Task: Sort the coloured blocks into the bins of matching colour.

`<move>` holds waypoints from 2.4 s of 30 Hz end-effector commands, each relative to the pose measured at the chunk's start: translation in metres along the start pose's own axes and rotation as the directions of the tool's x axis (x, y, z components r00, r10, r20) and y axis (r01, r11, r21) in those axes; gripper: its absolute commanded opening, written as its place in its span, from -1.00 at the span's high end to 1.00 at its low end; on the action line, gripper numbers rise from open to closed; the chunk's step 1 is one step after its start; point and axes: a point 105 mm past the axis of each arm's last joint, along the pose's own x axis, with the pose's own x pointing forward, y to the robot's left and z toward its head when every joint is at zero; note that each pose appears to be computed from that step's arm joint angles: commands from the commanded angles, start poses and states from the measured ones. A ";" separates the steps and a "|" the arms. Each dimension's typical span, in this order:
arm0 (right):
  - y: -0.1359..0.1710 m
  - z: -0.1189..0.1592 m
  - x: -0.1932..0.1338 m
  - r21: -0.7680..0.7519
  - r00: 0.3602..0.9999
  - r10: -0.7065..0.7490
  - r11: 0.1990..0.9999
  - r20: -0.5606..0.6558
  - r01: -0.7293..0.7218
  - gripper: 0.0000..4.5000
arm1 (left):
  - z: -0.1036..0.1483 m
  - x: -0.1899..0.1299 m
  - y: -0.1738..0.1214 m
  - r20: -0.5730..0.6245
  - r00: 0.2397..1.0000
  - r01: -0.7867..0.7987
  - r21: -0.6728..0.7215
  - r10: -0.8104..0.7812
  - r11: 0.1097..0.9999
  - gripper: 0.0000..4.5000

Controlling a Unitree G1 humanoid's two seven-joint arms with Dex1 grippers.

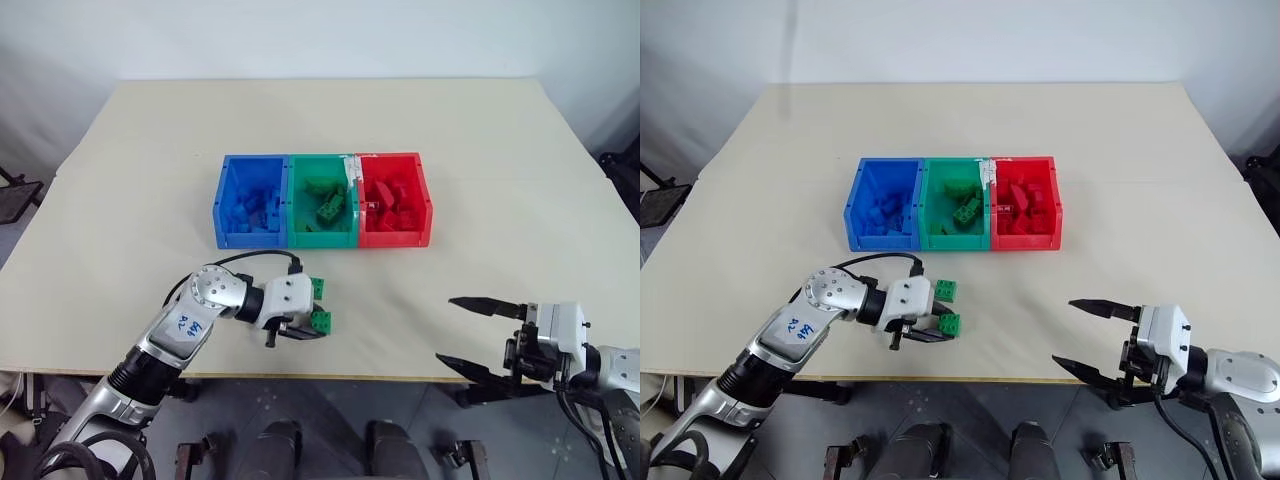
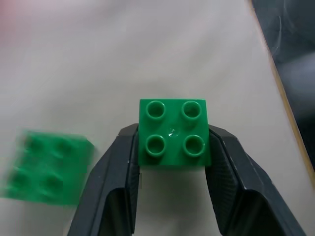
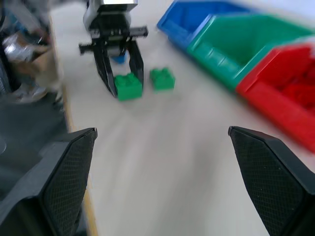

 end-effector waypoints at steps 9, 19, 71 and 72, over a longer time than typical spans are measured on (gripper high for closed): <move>-0.037 0.025 0.017 -0.016 0.944 -0.263 0.962 0.201 0.272 -1.00 | 0.065 -0.026 0.125 0.234 0.750 -0.635 -0.007 0.618 0.773 0.34; -0.040 0.025 0.018 -0.029 0.944 -0.272 0.959 0.185 0.282 -1.00 | 0.065 -0.024 0.138 0.267 0.715 -0.653 -0.077 0.647 0.753 -0.38; -0.011 -0.007 -0.016 -0.004 0.996 -0.051 0.999 -0.071 0.051 -1.00 | -0.031 -0.007 0.041 -0.149 0.985 -0.068 0.121 0.086 0.990 -0.60; -0.011 -0.007 -0.016 -0.003 0.996 -0.051 0.999 -0.073 0.051 -1.00 | -0.032 -0.007 0.041 -0.157 0.984 -0.064 0.116 0.082 0.991 -0.48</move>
